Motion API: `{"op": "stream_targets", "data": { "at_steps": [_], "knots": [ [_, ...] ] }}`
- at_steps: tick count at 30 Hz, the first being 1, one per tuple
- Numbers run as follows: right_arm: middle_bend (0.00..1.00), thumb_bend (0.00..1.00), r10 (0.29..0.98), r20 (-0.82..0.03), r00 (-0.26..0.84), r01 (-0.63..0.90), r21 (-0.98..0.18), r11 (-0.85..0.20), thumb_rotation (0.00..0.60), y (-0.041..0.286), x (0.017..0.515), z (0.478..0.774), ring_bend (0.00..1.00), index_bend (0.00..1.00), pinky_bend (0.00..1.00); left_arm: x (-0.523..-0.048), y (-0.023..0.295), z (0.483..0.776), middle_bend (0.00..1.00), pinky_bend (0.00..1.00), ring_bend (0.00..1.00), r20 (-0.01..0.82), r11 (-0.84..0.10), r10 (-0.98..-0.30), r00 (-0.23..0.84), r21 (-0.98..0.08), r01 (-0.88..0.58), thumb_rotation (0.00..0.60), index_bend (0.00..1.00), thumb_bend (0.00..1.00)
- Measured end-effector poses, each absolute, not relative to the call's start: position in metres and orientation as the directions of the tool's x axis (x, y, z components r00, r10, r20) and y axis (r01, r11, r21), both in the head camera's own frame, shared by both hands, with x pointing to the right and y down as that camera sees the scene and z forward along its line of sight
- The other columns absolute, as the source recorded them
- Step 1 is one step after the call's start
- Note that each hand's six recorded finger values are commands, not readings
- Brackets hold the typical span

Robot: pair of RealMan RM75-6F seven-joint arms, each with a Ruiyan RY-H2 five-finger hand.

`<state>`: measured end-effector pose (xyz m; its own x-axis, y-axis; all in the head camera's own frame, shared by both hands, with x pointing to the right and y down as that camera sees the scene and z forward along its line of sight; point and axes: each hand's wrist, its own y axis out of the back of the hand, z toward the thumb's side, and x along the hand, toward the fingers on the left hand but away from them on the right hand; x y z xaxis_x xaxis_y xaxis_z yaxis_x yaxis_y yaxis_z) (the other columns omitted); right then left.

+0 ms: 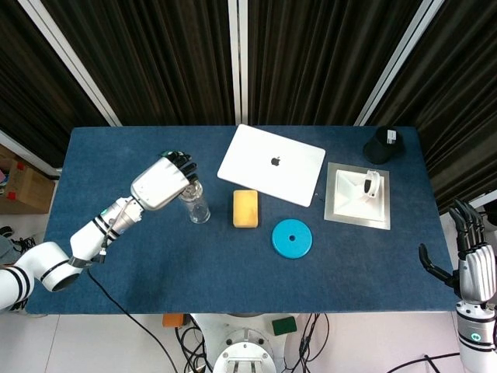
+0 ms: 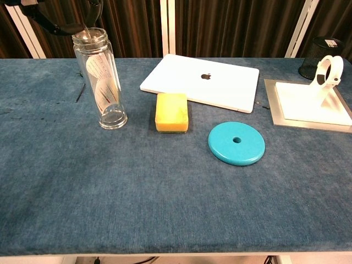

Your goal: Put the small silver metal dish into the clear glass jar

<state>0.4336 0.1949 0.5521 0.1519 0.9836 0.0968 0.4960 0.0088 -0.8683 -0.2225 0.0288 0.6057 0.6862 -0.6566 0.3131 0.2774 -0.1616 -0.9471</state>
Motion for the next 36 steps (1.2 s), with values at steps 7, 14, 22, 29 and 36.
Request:
{"op": "stream_targets", "data": {
  "at_steps": [7,14,22,29,36],
  "knots": [
    [0.00,0.39,0.984,0.096,0.151,0.496,-0.868,0.008,0.600,0.194,0.433,0.552,0.00,0.00,0.08,-0.226,0.029,0.604,0.37,0.38,0.28,0.310,-0.157,-0.652,0.691,-0.948,0.277,0.600,0.09,0.38],
    [0.00,0.39,0.983,0.100,0.152,0.497,-0.868,0.011,0.600,0.194,0.433,0.551,0.00,0.00,0.08,-0.235,0.026,0.591,0.33,0.38,0.28,0.274,-0.133,-0.672,0.688,-0.959,0.251,0.600,0.08,0.38],
    [0.00,0.39,0.984,0.093,0.150,0.496,-0.869,0.007,0.600,0.195,0.434,0.552,0.00,0.00,0.08,-0.272,0.032,0.565,0.30,0.35,0.24,0.199,-0.113,-0.770,0.606,-0.978,0.178,0.600,0.15,0.19],
    [0.00,0.36,0.987,0.045,0.155,0.462,-0.886,-0.032,0.600,0.197,0.436,0.556,0.00,0.00,0.03,-0.351,0.082,0.552,0.19,0.23,0.15,0.235,-0.237,-0.909,0.344,-0.971,0.039,0.350,0.15,0.05],
    [0.00,0.33,0.984,-0.130,0.126,0.280,-0.947,-0.161,0.600,0.201,0.445,0.571,0.00,0.00,0.00,-0.426,0.166,0.543,0.10,0.15,0.06,0.273,-0.277,-0.957,0.096,-0.960,-0.031,0.096,0.09,0.05]
  ]
}}
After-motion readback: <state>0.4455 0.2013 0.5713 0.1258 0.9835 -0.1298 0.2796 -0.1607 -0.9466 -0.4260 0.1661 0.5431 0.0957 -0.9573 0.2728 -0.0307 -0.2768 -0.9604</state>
